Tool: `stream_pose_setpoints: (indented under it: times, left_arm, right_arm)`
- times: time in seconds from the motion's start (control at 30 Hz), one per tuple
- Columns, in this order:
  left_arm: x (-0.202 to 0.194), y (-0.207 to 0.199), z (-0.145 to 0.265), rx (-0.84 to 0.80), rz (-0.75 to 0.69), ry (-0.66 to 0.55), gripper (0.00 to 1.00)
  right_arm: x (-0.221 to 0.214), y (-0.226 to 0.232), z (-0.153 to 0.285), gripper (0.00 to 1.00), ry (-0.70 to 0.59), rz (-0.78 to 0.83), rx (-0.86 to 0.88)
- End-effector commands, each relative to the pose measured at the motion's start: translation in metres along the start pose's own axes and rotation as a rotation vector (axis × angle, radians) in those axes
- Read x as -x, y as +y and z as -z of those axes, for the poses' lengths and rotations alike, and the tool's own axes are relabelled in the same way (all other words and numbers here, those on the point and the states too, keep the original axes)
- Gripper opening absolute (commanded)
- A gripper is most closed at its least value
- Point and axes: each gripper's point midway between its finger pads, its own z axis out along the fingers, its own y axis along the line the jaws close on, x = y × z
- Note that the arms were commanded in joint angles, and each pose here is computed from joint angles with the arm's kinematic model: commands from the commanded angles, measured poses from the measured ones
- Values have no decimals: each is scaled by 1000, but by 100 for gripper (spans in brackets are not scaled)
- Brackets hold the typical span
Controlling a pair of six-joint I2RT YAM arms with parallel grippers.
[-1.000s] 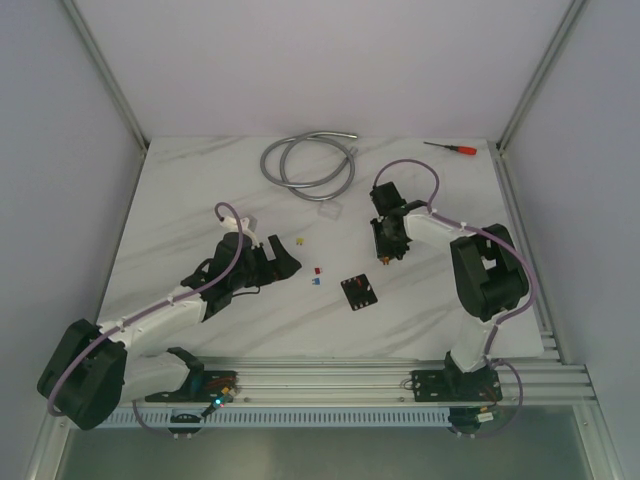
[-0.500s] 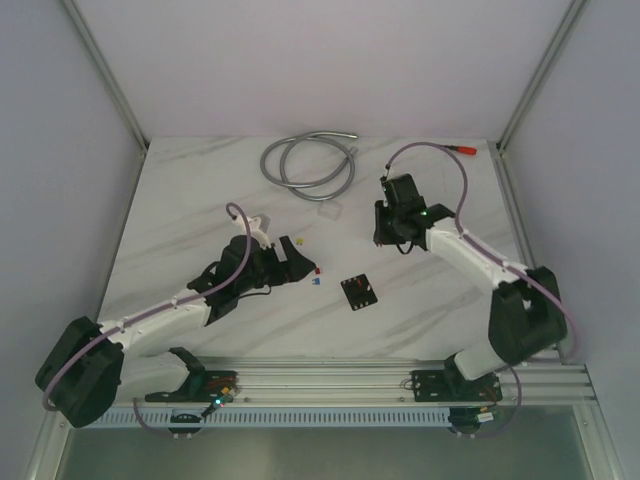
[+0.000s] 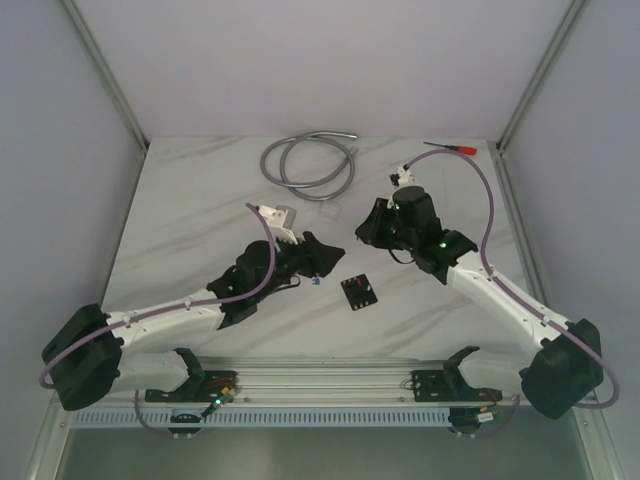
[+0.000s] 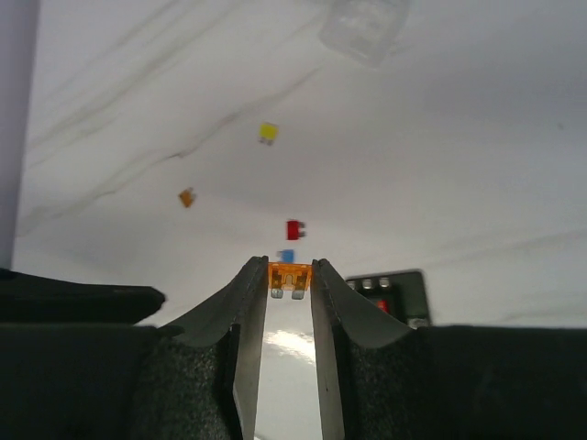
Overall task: Snap on the fuse box
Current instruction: Pick up the fuse from the center of the board.
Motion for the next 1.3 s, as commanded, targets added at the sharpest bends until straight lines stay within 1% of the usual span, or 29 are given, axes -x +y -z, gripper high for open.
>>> stream_pose_setpoints:
  times: [0.0, 0.17, 0.4, 0.5, 0.7, 1.03, 1.27]
  left_arm:
    - [26, -27, -17, -52, -90, -104, 66]
    - [24, -36, -29, -62, -123, -91, 58]
    - [25, -29, -37, -19, -146, -95, 48]
    - [25, -27, -39, -7, -151, -94, 40]
    - [26, -26, -39, -6, -157, -99, 32]
    - [27, -26, -41, -1, -173, -104, 24]
    - [32, -28, -38, -7, -194, -117, 19]
  right_arm:
    - [7, 26, 7, 26, -55, -64, 91]
    - [6, 40, 11, 26, -68, -66, 132]
    - [6, 47, 15, 27, -75, -70, 160]
    - [5, 49, 15, 27, -74, -75, 174]
    - [1, 53, 14, 28, -59, -76, 192]
    - [-3, 58, 15, 28, -46, -79, 216]
    - [-11, 60, 12, 28, -18, -75, 229]
